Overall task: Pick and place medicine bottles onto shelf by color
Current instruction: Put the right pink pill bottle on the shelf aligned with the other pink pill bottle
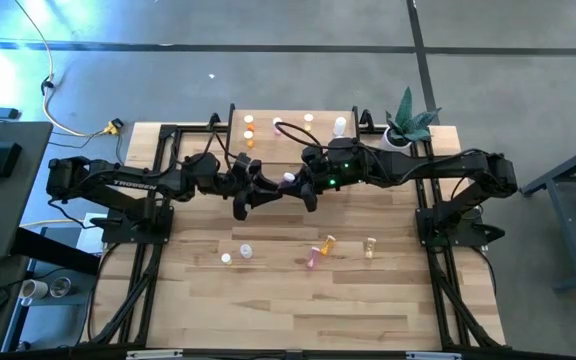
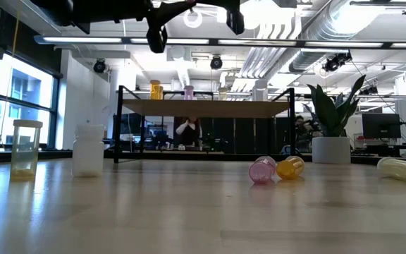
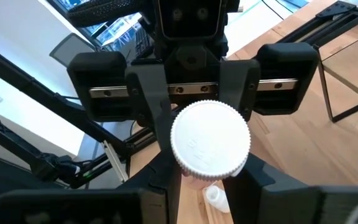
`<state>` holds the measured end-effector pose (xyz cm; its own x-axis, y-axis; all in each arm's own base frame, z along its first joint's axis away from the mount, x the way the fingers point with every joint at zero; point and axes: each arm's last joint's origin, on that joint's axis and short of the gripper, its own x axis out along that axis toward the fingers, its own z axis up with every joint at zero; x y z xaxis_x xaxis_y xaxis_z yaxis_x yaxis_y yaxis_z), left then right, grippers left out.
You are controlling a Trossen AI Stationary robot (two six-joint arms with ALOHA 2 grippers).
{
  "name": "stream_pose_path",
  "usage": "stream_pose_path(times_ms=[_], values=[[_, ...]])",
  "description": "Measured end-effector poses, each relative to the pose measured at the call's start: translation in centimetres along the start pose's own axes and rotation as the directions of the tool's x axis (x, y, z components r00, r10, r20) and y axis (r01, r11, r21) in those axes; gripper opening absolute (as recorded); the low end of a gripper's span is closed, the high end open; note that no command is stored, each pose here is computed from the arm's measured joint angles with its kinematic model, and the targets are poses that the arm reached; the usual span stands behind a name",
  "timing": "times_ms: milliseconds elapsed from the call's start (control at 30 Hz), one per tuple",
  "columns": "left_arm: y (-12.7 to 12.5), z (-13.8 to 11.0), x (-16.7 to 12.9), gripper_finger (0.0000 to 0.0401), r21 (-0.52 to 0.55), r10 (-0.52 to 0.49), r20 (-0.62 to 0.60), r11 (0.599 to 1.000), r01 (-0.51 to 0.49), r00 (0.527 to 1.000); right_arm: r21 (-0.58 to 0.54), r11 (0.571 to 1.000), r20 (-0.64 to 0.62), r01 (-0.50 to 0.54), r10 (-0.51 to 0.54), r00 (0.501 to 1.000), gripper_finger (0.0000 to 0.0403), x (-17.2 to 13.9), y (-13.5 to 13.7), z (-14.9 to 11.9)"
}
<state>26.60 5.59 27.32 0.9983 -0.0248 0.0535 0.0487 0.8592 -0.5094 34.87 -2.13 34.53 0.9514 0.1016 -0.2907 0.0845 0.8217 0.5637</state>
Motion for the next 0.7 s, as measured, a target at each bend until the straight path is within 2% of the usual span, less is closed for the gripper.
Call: stream_pose_path(times_ms=[233, 500, 700], values=[[-0.01, -0.03, -0.01, 0.0095, -0.002, -0.006, -0.004, 1.0, 0.006, 1.0, -0.008, 1.0, 0.008, 0.005, -0.005, 1.0, 0.0085, -0.02, 0.01, 0.06], [-0.07, -0.01, -0.04, 0.0099, -0.022, -0.017, -0.007, 1.0, 0.017, 1.0, -0.004, 1.0, 0.02, -0.012, 0.012, 1.0, 0.0085, 0.52, 0.12, -0.06], [-0.06, -0.03, -0.01, 0.0085, -0.017, -0.016, -0.005, 1.0, 0.016, 1.0, -0.008, 1.0, 0.025, -0.014, 0.015, 1.0, 0.0085, 0.57, 0.27, -0.09]])
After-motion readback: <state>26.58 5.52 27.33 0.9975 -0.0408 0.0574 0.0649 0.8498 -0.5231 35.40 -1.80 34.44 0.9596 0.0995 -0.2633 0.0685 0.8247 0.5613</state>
